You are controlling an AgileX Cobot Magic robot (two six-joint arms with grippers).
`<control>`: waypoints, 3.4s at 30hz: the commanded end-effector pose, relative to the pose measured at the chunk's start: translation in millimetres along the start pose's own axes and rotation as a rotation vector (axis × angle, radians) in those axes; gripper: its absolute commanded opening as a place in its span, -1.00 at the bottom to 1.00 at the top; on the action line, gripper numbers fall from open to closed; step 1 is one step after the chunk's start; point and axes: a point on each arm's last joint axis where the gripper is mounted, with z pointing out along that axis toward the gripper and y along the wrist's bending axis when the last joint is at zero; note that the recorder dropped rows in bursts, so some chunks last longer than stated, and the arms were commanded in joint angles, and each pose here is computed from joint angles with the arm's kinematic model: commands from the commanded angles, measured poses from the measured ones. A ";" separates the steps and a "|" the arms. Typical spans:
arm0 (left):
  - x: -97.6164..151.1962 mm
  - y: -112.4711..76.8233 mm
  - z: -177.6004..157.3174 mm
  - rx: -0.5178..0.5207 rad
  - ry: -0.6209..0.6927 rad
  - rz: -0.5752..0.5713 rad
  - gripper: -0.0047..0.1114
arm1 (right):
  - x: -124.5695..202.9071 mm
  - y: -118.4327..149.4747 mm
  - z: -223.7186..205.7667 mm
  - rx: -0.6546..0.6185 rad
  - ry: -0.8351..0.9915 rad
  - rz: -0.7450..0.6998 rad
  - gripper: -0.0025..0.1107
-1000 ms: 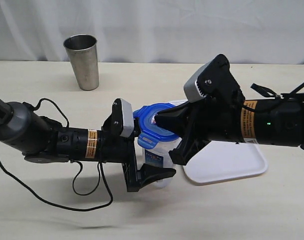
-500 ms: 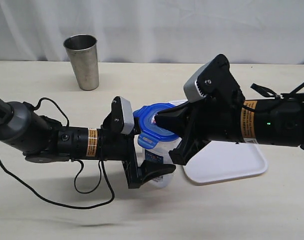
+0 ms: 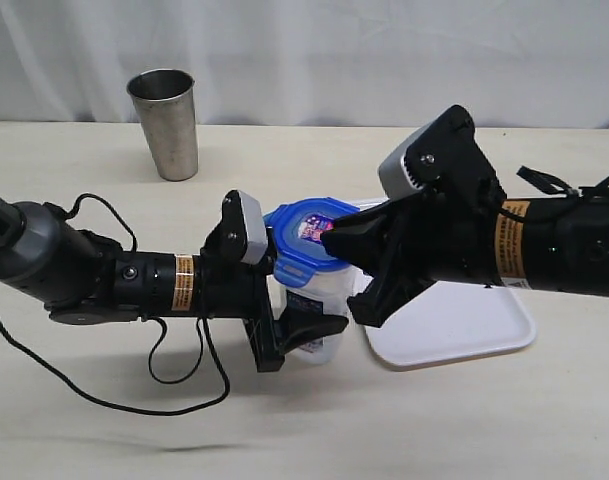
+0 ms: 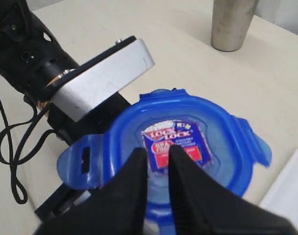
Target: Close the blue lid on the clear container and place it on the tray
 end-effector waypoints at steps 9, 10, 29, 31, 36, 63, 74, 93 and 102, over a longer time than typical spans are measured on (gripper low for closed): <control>6.4 34.9 -19.6 -0.229 0.009 -0.120 -0.92 | -31.4 0.9 -51.1 0.157 -0.188 0.453 -0.30; 7.2 36.1 -20.3 -0.240 0.014 -0.126 -0.92 | -32.3 1.2 -52.7 0.155 -0.196 0.489 -0.30; 14.2 44.4 -23.2 -0.341 0.084 -0.142 -0.92 | -56.4 -45.4 19.7 -0.093 -0.015 0.697 -0.30; 14.3 44.4 -23.3 -0.341 0.085 -0.142 -0.92 | -51.3 -57.2 23.4 -0.099 -0.017 0.748 -0.30; 14.3 44.4 -23.3 -0.341 0.085 -0.139 -0.92 | -36.4 -87.2 19.9 0.148 0.003 0.678 -0.30; 15.6 44.7 -23.5 -0.346 0.100 -0.140 -0.92 | -34.7 -112.3 -13.6 0.523 0.539 0.603 -0.30; 15.7 44.1 -23.3 -0.339 0.102 -0.135 -0.92 | -70.6 -80.5 9.4 0.025 0.269 0.834 -0.09; 15.7 44.1 -23.3 -0.339 0.102 -0.135 -0.92 | -45.0 -89.9 51.0 -0.072 0.284 0.950 -0.19; 16.0 44.4 -23.5 -0.342 0.105 -0.138 -0.92 | -41.4 -76.2 69.5 -0.081 0.310 0.920 -0.19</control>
